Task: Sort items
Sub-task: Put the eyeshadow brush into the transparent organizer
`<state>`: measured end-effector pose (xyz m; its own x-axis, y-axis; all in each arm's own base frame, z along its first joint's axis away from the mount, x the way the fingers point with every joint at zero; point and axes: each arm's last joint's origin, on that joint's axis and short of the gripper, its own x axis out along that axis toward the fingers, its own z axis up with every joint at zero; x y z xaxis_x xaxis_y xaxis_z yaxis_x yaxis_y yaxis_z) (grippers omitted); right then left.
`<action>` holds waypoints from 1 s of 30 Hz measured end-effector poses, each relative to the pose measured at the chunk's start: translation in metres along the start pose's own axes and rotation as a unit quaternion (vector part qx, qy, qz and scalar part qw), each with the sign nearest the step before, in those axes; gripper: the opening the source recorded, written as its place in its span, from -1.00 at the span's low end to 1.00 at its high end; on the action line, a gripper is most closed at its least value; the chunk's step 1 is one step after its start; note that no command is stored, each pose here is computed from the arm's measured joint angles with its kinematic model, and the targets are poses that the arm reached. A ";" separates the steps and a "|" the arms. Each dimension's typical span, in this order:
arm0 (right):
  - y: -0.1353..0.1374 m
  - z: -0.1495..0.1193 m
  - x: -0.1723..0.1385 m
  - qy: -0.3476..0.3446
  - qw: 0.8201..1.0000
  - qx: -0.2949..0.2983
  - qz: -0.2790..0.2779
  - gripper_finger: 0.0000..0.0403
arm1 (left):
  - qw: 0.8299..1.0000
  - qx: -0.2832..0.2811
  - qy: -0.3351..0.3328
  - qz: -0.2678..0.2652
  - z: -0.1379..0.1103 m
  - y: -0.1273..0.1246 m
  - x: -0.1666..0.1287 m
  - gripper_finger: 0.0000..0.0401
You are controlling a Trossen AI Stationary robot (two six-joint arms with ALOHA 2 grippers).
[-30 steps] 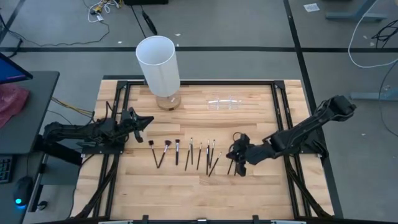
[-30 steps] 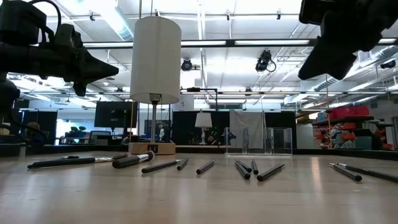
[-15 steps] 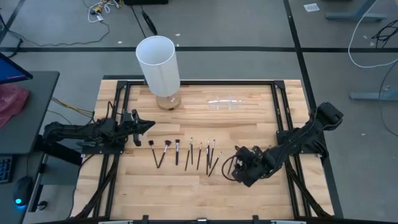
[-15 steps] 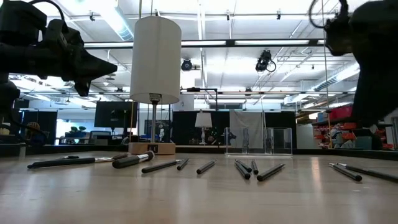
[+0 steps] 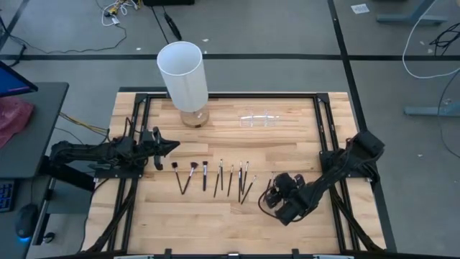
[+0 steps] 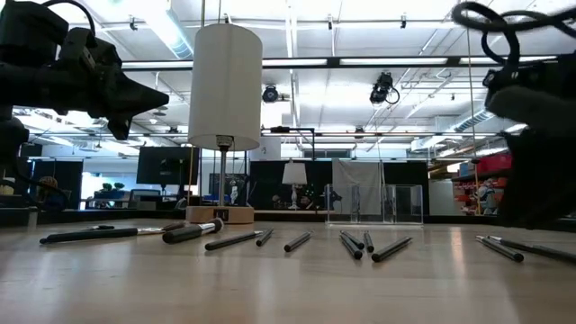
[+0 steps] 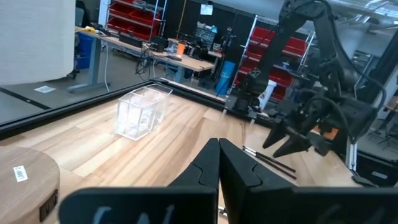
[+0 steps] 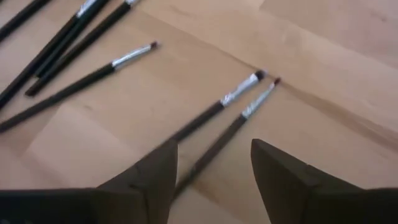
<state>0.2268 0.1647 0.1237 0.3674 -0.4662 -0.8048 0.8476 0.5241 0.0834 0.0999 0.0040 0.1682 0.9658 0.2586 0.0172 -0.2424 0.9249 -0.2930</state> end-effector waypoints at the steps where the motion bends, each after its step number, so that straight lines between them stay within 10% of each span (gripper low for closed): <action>1: 0.000 -0.002 0.003 -0.008 1.000 0.002 -0.005 0.02 | 1.000 0.000 0.000 0.000 0.000 0.000 0.000 -0.98; 30: -0.009 -0.064 0.028 -0.129 0.986 -0.107 -0.004 -0.24 | 1.000 -0.005 0.004 0.001 -0.001 0.000 0.000 -0.98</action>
<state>0.2046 0.1928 0.0632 0.4688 -0.6221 -0.6271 0.7609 0.6449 -0.0709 0.0999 0.0040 0.1674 0.9662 0.2576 0.0100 -0.2427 0.9218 -0.3022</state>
